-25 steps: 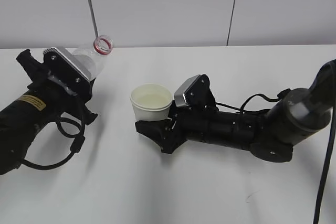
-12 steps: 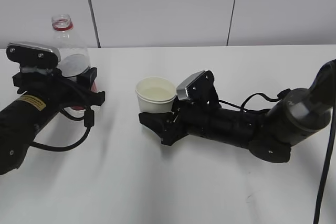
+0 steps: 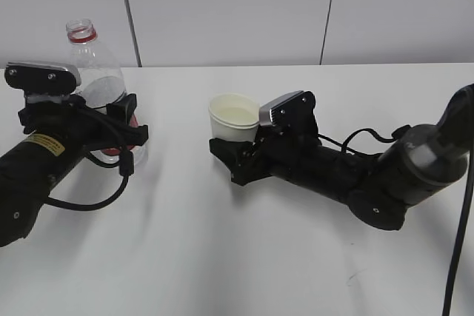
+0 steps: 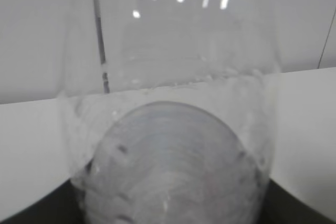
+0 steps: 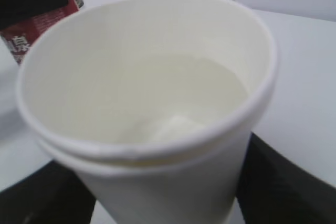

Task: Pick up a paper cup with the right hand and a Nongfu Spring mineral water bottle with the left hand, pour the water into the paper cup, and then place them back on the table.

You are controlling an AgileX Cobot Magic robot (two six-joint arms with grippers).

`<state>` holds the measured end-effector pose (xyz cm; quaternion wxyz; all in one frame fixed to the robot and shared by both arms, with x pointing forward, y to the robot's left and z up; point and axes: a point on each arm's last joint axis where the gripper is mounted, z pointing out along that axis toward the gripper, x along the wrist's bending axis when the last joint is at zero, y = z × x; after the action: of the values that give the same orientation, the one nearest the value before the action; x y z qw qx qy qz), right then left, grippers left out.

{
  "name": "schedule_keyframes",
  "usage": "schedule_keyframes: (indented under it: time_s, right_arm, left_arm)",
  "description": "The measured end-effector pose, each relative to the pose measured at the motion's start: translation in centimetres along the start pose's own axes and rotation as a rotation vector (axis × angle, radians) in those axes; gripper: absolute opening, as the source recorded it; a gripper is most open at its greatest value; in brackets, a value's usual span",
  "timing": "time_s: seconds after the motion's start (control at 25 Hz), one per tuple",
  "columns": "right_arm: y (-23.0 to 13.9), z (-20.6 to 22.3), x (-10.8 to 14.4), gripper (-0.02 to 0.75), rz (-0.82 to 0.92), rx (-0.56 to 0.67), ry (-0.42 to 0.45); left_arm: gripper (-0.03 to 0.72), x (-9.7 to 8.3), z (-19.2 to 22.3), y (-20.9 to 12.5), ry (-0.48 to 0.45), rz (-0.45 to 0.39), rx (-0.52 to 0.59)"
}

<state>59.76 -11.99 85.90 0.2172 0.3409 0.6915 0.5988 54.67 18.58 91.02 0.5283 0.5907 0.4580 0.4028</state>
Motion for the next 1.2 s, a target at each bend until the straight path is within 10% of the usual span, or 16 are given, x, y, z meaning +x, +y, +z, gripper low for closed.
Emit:
schedule_keyframes:
  time_s: [0.52,1.2]
  right_arm:
    - [0.4,-1.2,-4.6,0.537,0.014,-0.037,-0.299]
    - [1.3,-0.4,-6.3,0.536,-0.001,0.002,-0.427]
  left_arm:
    - [0.384,0.0,0.3,-1.7,0.001,0.008,0.038]
    - [0.382,0.0,0.4,-1.8,0.001,0.013,0.032]
